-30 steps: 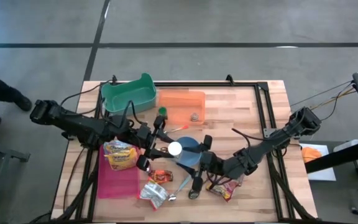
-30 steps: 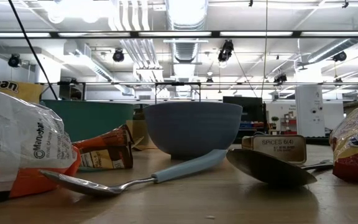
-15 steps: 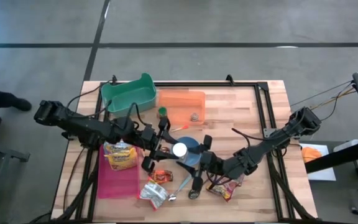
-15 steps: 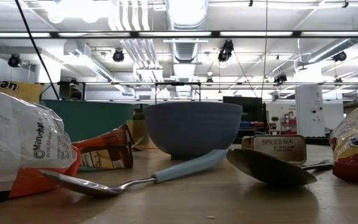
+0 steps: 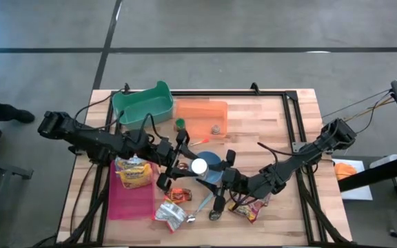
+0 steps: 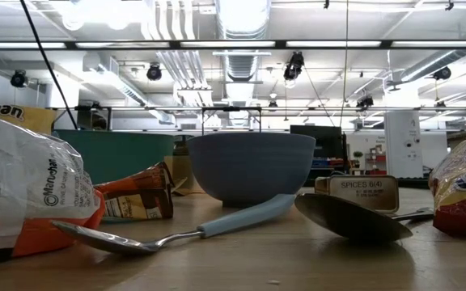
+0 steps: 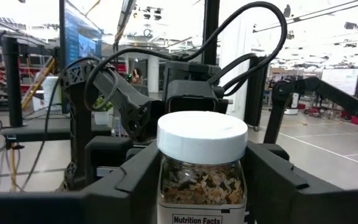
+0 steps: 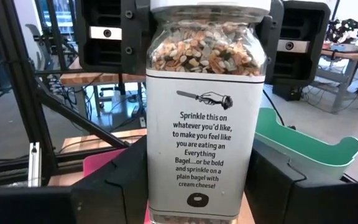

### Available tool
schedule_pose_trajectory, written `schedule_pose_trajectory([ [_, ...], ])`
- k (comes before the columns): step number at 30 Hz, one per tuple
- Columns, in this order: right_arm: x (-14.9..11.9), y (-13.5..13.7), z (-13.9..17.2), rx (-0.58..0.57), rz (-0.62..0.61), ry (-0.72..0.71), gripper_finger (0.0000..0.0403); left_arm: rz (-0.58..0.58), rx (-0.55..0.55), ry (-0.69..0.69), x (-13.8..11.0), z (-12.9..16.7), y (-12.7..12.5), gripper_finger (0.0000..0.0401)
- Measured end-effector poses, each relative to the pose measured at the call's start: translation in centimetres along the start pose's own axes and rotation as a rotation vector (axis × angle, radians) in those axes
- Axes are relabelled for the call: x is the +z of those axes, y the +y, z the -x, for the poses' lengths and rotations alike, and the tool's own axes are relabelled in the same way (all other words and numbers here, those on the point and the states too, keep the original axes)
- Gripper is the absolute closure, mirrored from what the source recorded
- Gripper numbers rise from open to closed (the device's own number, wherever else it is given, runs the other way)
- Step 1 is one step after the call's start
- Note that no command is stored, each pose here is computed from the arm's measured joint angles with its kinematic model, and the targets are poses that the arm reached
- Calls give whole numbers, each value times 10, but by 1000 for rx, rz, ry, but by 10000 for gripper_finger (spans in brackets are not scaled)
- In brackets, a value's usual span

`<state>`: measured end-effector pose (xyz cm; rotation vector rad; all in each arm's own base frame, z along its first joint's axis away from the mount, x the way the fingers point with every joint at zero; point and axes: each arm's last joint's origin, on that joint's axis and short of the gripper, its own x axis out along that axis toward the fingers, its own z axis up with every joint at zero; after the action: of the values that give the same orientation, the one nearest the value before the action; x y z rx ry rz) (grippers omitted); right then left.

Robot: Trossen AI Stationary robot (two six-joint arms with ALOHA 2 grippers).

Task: Pick & Place Food Item
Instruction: Put the white spice bottle into the orange bin

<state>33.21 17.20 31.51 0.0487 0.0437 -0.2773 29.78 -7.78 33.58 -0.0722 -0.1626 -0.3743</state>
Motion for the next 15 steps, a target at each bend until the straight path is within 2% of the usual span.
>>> schedule_pose_trajectory([
  [4,-1,0,0,11,19,8,210,10,-11,8,0,1,-1,135],
  [8,-7,0,0,8,40,53,210,6,-9,72,6,3,-2,98],
  [15,-9,-1,-3,69,23,149,210,39,23,396,26,1,-2,75],
])
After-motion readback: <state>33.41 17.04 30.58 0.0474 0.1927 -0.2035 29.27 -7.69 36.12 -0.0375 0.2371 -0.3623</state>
